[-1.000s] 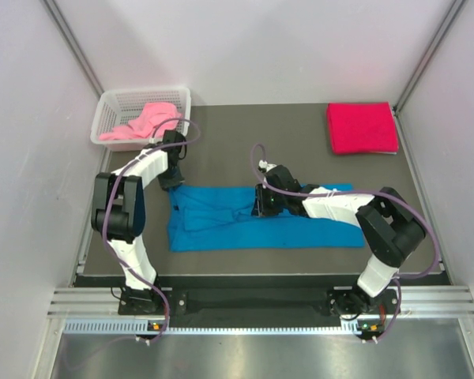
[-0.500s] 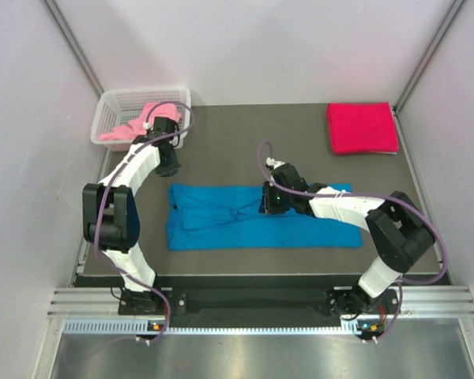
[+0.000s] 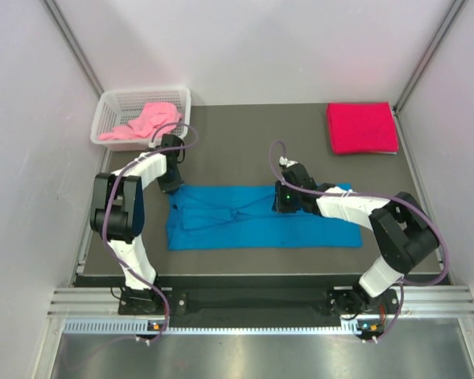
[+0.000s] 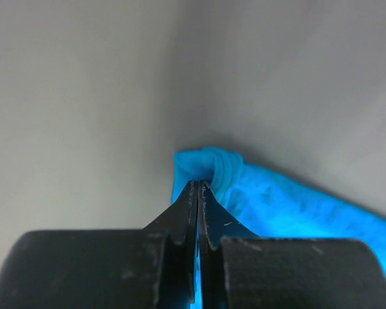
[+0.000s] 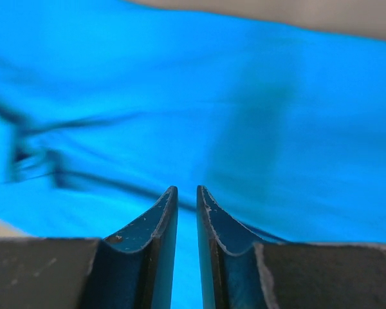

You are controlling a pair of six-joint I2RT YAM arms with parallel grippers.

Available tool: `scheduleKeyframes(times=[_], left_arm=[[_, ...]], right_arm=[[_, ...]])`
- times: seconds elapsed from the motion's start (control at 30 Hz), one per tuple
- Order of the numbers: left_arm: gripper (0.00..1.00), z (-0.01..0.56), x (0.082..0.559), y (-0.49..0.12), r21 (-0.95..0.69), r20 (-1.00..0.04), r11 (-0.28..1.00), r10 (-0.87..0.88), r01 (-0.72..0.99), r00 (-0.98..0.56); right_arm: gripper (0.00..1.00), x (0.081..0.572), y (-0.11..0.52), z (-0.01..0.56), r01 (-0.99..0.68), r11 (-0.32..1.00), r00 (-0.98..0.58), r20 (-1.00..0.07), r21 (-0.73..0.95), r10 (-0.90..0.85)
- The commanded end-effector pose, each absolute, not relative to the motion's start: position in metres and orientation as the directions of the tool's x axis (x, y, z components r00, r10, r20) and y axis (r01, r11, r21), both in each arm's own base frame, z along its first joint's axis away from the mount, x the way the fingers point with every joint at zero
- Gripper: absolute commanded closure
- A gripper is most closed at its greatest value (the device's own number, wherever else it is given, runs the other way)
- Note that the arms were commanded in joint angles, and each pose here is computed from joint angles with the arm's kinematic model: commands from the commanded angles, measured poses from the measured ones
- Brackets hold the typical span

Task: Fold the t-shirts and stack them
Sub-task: Fold the tshirt

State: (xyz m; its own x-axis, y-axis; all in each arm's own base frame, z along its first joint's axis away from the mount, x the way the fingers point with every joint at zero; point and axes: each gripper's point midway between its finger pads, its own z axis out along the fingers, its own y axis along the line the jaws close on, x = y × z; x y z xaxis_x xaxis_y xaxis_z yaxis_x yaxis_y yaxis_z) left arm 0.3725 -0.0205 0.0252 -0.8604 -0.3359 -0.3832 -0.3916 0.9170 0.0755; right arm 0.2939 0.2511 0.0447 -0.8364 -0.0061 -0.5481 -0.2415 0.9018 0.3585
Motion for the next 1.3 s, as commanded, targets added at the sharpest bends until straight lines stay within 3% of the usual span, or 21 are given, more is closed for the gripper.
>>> scheduleKeyframes(times=[0.0, 0.2, 0.63, 0.87, 0.93, 1.07, 1.27], left_arm=[[1.0, 0.016, 0.379, -0.009, 0.117, -0.416, 0.893, -0.352, -0.434, -0.838], [1.0, 0.015, 0.38, -0.003, 0.14, -0.43, 0.884, -0.351, -0.445, -0.832], [1.0, 0.029, 0.393, -0.004, 0.143, -0.44, 0.887, -0.341, -0.44, -0.831], [0.99, 0.103, 0.419, -0.023, 0.006, -0.551, 0.925, -0.314, -0.38, -0.773], [0.97, 0.115, 0.418, -0.036, -0.066, -0.554, 0.941, -0.311, -0.333, -0.772], [0.79, 0.116, 0.411, -0.06, -0.179, -0.521, 0.949, -0.315, -0.259, -0.794], [0.74, 0.092, 0.399, -0.04, -0.205, -0.464, 0.93, -0.366, -0.304, -0.806]], right_arm=[[0.82, 0.301, 0.215, 0.042, -0.156, 0.953, -0.82, -0.572, 0.261, 0.023], [0.87, 0.286, 0.161, 0.018, 0.003, 0.992, -0.839, -0.54, 0.126, 0.071], [0.89, 0.281, 0.141, 0.037, 0.07, 0.992, -0.82, -0.56, 0.104, 0.117], [0.86, 0.305, 0.109, 0.077, 0.165, 0.976, -0.759, -0.613, 0.143, 0.218], [0.86, 0.313, 0.096, 0.077, 0.196, 0.971, -0.755, -0.611, 0.134, 0.237], [0.85, 0.33, 0.084, 0.084, 0.191, 0.968, -0.744, -0.619, 0.163, 0.251], [0.73, 0.349, 0.047, 0.085, 0.199, 0.959, -0.766, -0.578, 0.201, 0.28]])
